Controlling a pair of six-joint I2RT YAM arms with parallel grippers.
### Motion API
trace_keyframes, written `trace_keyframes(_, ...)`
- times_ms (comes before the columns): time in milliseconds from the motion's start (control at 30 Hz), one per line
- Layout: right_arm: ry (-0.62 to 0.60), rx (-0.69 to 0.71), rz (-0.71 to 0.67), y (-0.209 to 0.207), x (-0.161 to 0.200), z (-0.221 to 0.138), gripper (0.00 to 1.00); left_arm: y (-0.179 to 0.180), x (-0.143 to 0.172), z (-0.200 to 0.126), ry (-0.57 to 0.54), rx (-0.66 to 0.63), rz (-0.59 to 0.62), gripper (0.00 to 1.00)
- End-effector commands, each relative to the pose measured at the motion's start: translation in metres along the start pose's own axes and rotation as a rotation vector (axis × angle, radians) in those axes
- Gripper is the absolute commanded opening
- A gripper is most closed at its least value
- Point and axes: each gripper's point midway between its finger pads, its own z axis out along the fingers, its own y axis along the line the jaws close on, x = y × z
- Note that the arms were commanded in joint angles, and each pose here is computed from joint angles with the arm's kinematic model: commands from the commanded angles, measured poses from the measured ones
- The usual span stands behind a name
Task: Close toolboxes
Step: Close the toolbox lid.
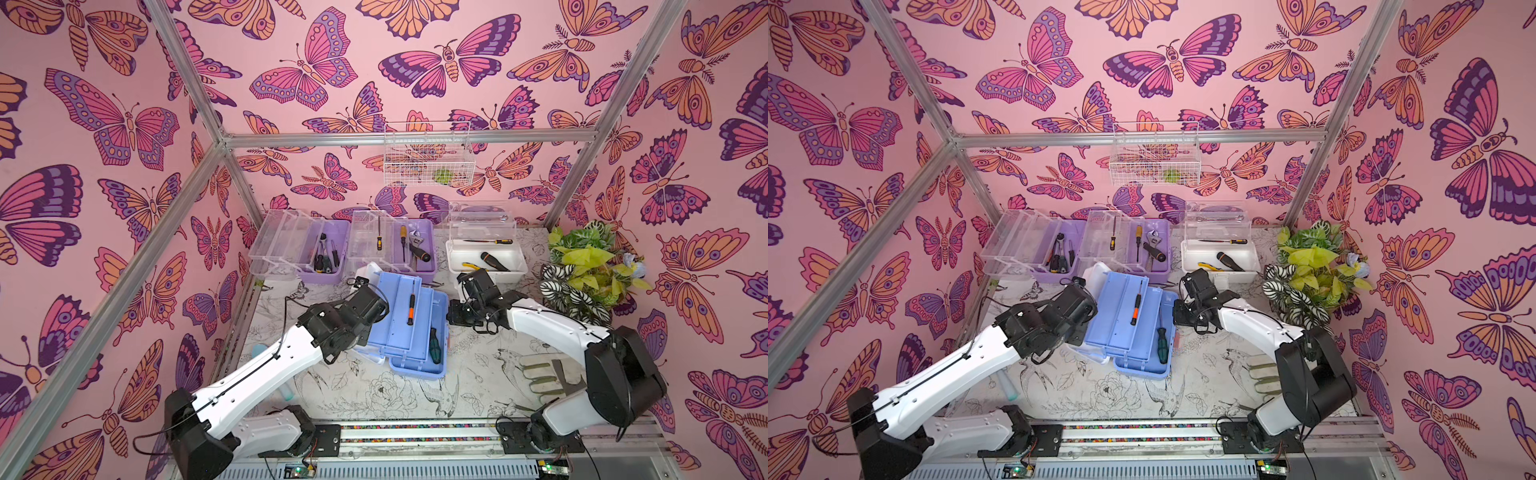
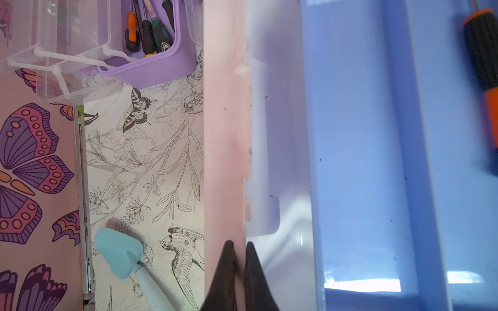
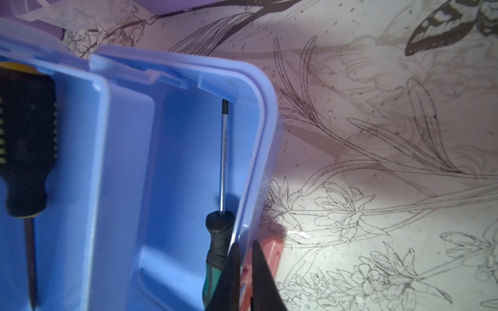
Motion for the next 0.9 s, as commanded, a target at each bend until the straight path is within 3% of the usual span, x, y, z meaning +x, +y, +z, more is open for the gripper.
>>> trace_keyframes(0, 0.05, -0.037, -0.01, 0.012, 0.01, 0.013, 0.12, -0.051, -0.026, -0.021, -0.081, 0.235, -0.018, 0.11)
trace_keyframes(333, 0.044, -0.056, -0.01, 0.017, 0.007, 0.011, 0.12, -0.081, -0.031, -0.032, -0.112, 0.332, 0.017, 0.33)
trace_keyframes(867, 0.032, -0.031, -0.011, 0.011, 0.007, 0.01, 0.11, -0.147, -0.034, -0.034, -0.087, 0.525, 0.085, 0.37)
